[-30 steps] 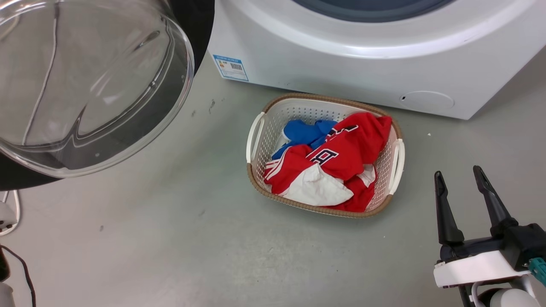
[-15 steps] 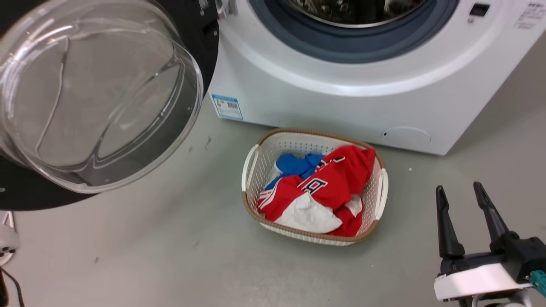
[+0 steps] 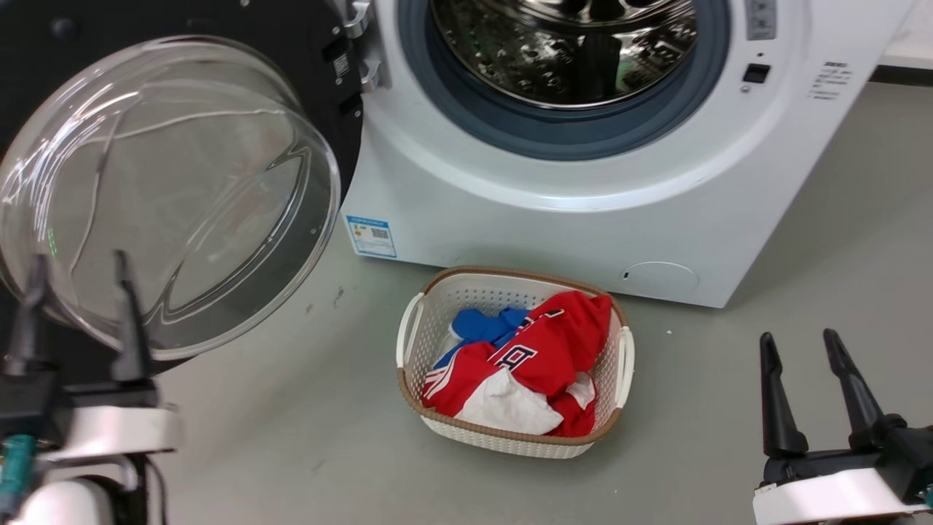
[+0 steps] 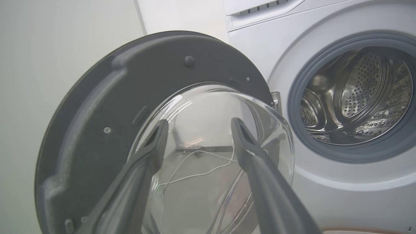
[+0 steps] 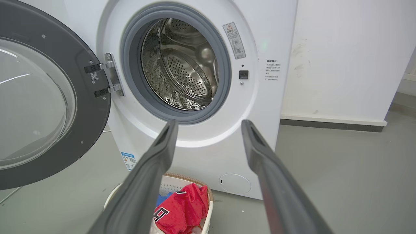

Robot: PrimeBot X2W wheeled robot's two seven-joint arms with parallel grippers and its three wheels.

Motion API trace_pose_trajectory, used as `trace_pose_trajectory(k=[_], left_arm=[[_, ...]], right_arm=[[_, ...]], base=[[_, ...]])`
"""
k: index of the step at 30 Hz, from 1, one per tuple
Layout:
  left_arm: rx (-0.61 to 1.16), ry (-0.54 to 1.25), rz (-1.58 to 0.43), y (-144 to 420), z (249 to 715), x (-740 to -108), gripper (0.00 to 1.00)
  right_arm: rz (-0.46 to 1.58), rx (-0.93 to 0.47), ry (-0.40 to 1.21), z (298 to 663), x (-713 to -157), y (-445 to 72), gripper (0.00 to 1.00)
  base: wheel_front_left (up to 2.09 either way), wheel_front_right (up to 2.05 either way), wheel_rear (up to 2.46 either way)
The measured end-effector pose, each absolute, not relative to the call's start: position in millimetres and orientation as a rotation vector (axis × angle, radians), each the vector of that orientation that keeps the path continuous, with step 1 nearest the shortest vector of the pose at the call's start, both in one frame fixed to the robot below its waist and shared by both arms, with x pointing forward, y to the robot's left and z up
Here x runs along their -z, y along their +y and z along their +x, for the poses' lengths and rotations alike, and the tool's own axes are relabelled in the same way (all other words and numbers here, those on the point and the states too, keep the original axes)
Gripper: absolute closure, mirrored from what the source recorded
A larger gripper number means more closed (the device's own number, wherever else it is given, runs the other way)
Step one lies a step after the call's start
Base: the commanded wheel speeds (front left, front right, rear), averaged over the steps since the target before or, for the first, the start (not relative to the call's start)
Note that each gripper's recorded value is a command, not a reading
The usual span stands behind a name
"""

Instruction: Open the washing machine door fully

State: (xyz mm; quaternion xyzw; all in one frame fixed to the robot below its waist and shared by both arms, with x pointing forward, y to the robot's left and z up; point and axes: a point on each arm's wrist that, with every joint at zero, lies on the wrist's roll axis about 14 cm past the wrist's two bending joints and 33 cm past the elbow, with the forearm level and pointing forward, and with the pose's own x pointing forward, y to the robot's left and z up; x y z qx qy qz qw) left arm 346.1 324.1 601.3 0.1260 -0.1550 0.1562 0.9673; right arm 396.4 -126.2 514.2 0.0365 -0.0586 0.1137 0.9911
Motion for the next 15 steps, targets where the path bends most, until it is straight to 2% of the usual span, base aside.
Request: trace_pose_trajectory(k=[8,15], left_arm=[[-0.166,-0.302,0.156,263.9,357.1,-584.7,0.00],[-0.110,-0.241,0.063,229.1,356.7,-558.5,0.00]], right_arm=[[0.064,-0.172,-0.158,383.5,-528.5,-146.3,0.00],[0.051,-0.107,-0.176,363.0,-535.6,-168.8,0.00]], base=[[0.00,0.00,0.00],[0.00,0.00,0.00]])
